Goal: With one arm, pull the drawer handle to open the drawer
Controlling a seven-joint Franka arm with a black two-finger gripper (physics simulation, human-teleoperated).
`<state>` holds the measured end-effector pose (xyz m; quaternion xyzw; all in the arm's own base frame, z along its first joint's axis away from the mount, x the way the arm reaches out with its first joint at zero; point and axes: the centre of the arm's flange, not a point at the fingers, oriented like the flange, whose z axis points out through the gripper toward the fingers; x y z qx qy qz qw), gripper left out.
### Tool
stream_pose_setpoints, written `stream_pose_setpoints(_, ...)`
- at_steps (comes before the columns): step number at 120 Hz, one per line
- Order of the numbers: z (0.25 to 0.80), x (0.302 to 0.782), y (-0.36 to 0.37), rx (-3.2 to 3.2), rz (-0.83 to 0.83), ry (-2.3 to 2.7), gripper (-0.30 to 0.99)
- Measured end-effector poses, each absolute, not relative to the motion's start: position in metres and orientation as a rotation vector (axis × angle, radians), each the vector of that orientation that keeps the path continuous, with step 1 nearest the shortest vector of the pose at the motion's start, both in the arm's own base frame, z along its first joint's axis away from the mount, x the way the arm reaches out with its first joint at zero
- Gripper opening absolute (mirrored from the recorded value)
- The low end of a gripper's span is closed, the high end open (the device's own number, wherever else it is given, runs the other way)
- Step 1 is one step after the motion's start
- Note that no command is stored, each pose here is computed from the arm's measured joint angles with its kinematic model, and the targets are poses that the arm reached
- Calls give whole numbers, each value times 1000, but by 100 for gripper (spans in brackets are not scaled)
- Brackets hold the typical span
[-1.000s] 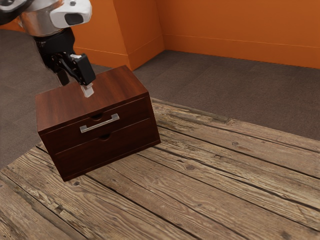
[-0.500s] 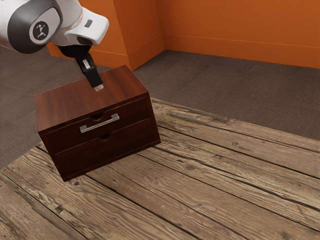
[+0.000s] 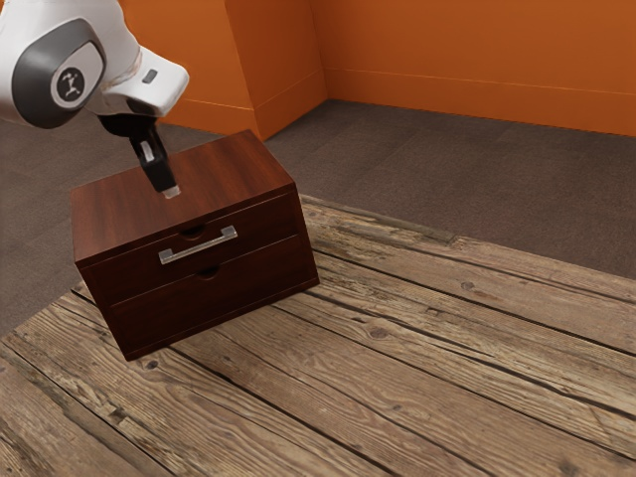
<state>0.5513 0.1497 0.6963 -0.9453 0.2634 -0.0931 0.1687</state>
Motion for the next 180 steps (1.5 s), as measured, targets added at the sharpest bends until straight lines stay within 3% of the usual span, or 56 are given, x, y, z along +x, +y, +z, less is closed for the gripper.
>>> stream_pose_setpoints(38,674,539,108,-2659,-331,857,46)
stream_pose_setpoints(124,601,532,115,-2667,-398,713,31)
stream_pose_setpoints(180,600,521,104,-2585,-304,681,29)
